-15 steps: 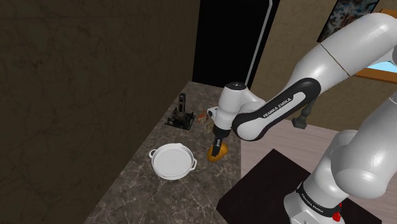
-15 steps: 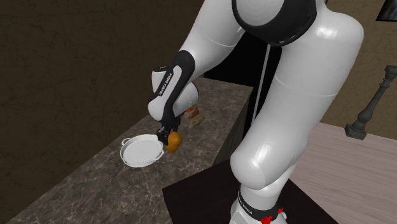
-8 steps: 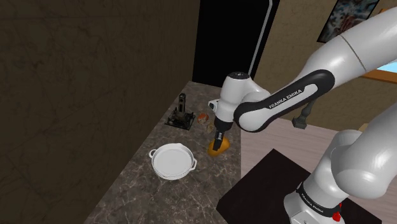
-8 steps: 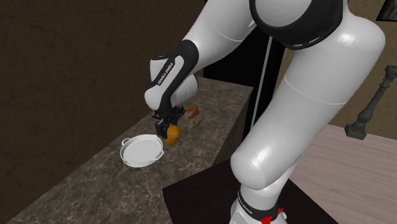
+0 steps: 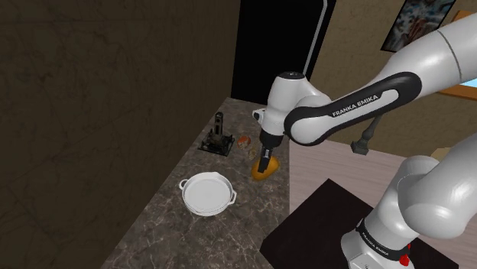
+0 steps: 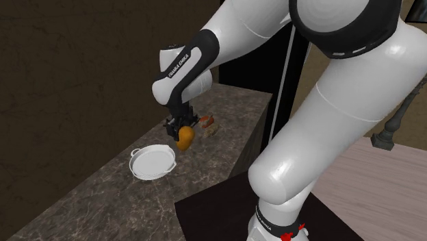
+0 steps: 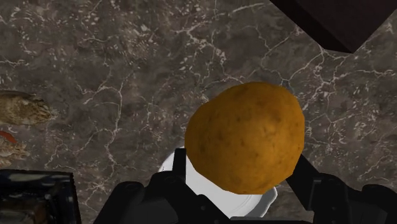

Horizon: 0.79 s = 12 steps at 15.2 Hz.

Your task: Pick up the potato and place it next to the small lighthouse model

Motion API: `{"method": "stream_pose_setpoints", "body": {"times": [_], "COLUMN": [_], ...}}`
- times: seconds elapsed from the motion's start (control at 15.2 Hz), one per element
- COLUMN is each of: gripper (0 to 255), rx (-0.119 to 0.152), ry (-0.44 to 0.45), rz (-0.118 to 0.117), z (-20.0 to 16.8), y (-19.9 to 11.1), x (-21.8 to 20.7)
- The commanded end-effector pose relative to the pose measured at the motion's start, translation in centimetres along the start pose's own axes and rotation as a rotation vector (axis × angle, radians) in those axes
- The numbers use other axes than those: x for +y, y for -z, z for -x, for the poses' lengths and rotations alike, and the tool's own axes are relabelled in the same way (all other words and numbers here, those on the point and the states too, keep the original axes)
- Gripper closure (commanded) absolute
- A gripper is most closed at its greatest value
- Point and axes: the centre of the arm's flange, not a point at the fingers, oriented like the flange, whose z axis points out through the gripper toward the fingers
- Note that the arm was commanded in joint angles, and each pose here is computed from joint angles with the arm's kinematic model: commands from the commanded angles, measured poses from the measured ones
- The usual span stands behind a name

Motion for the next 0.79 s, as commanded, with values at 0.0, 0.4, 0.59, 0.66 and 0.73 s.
{"method": "stream_pose_setpoints", "body": {"times": [0.0,0.4,0.59,0.66,0.73], "gripper": [255,255,255,255,255], "rx": [0.0,0.0,0.0,0.0,0.0], "ry": [0.0,0.0,0.0,0.0,0.0], "rz": [0.0,0.0,0.0,0.0,0.0], "z": [0.0,-0.2,-0.2,-0.2,-0.3], "y": [1.1,4.3,5.9,6.4,6.9], "x": [0.0,0.1,0.2,0.2,0.3]}}
